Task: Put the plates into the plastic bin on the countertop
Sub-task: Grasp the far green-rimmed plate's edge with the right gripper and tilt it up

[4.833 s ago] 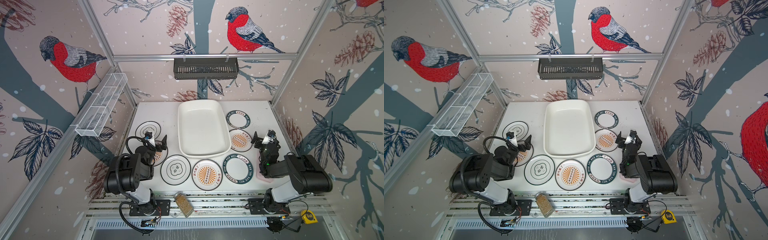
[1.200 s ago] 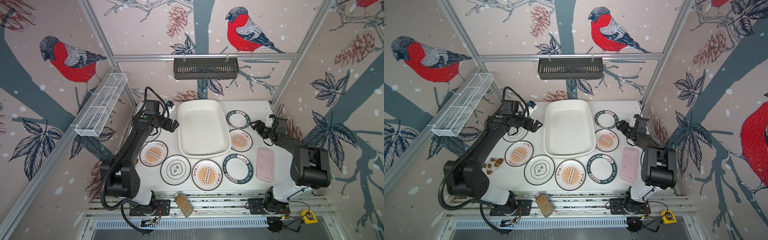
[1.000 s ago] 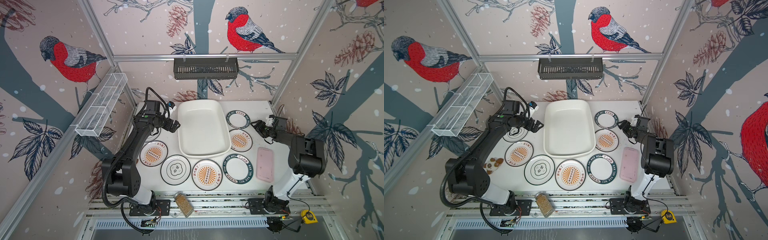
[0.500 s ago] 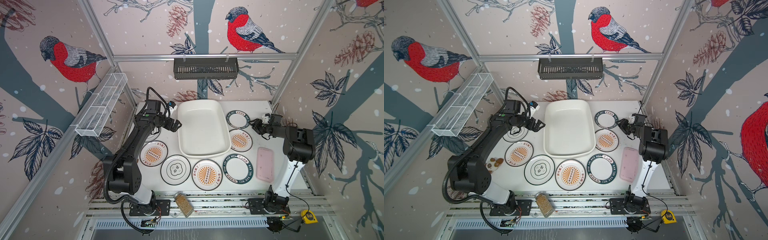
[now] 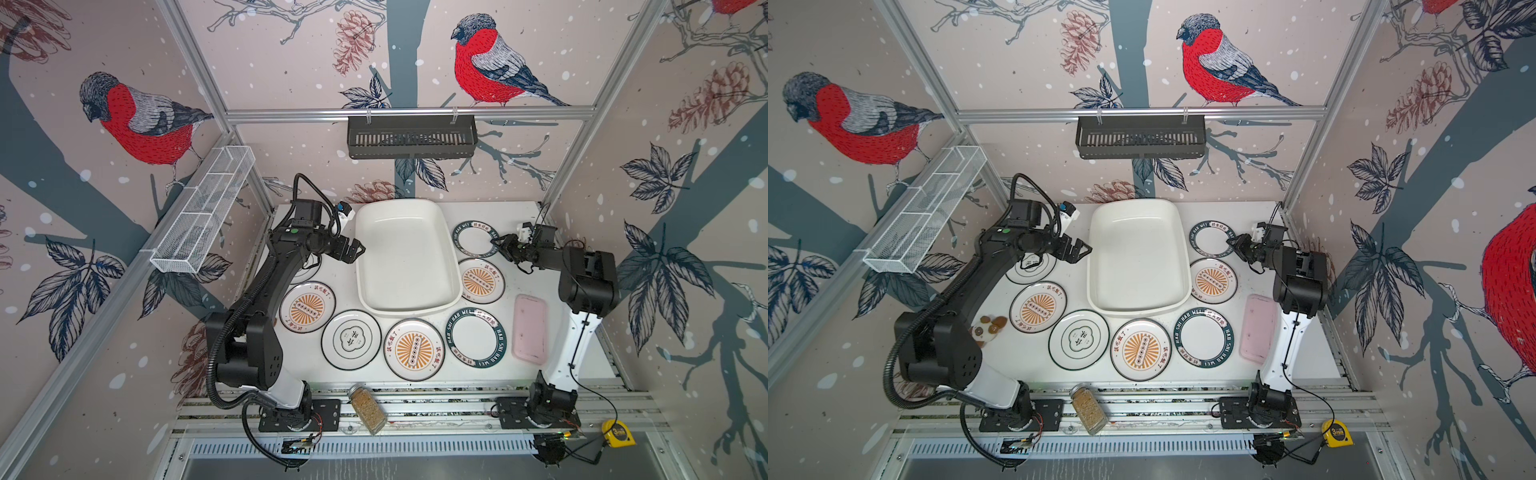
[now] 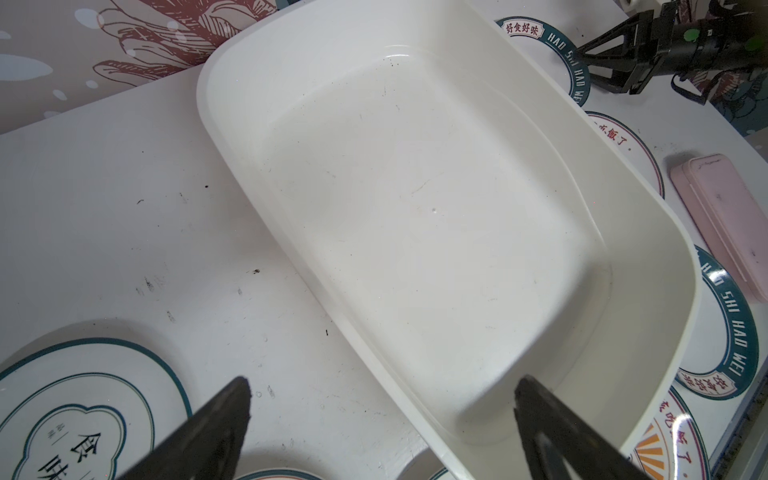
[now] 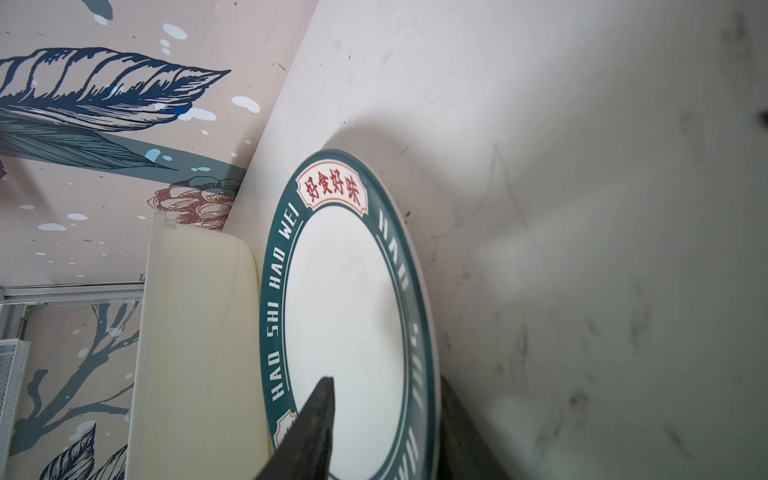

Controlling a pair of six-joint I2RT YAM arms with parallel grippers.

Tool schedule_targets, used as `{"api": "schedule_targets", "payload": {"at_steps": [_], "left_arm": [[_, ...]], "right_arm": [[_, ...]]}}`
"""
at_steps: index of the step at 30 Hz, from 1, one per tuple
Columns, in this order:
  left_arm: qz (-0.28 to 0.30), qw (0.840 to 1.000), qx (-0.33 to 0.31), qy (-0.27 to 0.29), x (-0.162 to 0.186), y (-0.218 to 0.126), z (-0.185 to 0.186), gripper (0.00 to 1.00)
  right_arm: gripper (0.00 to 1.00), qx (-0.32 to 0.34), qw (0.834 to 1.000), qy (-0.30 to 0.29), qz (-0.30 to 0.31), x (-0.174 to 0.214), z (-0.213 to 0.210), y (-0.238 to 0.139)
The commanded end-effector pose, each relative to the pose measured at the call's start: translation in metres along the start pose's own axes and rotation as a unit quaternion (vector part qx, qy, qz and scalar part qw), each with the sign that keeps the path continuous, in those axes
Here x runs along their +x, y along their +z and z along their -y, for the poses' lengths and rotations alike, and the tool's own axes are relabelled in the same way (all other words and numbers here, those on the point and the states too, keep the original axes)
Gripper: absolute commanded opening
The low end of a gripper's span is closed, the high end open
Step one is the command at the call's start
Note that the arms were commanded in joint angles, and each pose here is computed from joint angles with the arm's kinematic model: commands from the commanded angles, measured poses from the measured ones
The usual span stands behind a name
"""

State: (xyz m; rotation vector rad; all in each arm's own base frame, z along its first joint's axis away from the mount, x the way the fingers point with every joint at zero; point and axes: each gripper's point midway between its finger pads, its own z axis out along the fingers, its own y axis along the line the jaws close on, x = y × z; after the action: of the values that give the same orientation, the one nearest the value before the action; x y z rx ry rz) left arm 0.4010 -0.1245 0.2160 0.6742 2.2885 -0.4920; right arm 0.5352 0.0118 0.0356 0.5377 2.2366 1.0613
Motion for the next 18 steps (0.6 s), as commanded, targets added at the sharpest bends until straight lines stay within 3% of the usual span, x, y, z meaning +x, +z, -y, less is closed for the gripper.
{"api": "schedule_targets", "payload": {"at_steps": [1, 18], "left_arm": [[0.013, 1.0, 0.006, 0.005, -0.0062, -0.0028, 0.0043, 0.98], [0.026, 1.0, 0.007, -0.002, -0.0107, -0.0104, 0.0082, 0.98]], "right_arm": [[0.36, 0.029, 0.999, 0.041, -0.011, 0.0119, 0.02, 0.0047], [0.1, 0.0, 0.997, 0.077, 0.009, 0.0111, 0.0293, -0.0038]]}}
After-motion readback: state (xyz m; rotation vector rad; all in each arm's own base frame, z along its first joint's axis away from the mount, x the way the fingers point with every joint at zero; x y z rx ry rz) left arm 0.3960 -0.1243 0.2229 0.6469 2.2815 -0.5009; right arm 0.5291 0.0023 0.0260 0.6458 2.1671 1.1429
